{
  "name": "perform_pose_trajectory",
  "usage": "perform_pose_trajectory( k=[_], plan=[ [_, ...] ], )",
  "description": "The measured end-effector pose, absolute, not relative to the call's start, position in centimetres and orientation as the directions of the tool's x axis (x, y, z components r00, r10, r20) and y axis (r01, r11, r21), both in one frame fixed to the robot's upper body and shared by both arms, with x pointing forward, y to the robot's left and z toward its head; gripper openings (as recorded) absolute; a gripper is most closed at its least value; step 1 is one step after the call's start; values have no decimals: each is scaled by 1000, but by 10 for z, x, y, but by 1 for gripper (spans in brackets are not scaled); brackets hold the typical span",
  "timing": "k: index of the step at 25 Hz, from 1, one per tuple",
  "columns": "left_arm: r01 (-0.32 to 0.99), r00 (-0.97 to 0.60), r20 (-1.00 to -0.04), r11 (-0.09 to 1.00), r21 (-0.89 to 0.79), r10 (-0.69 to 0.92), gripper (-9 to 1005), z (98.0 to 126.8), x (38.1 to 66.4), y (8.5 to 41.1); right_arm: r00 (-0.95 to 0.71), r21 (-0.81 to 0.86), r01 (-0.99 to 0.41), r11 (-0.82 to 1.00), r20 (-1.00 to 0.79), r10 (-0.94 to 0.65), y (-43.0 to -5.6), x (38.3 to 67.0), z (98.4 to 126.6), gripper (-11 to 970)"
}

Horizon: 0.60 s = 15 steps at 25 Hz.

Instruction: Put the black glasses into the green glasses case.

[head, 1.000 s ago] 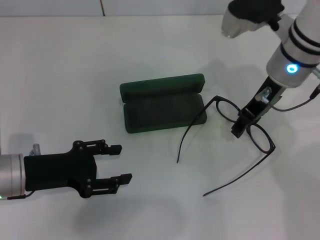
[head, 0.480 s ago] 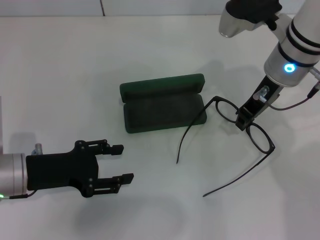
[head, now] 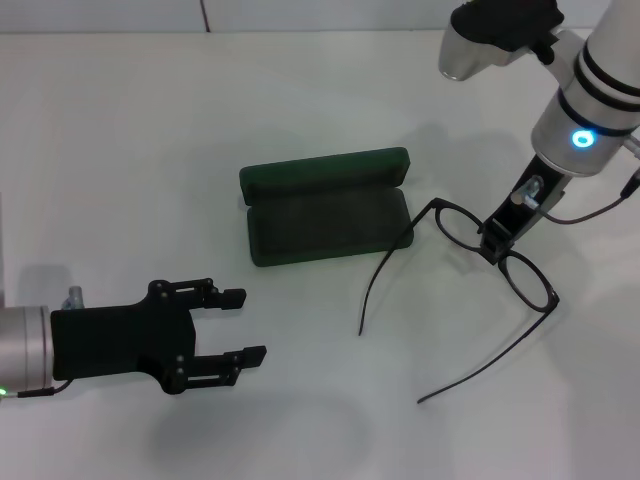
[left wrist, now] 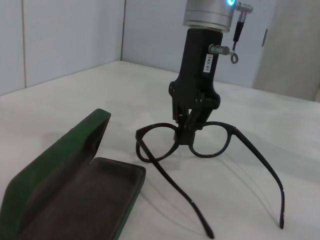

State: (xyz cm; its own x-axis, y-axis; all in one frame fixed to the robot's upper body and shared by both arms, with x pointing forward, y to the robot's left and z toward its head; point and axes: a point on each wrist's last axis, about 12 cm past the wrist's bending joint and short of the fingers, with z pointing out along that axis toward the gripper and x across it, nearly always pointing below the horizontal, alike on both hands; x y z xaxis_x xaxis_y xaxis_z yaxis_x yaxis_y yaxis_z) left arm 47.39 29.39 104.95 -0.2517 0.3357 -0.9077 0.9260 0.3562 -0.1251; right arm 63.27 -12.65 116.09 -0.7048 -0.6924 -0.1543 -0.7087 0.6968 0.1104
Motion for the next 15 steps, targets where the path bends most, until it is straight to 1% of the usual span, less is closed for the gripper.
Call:
perform_pose_trajectory(
  k=[5,8,15],
  plan=[
    [925,-257,-906,358,-130,335,721,1049,472,294,-700,128,-714,688,-158,-697,-132,628,1167,91],
    [925,-263,-907,353,-141,328,721,1049,470,294,-698,154,-716,681,-173,-695,-137,625,1176,91],
    [922,-272,-913,354,-156,305,722,1049,467,295,-690,289,-722,629,-232,-685,-153,617,1192,91]
  ],
)
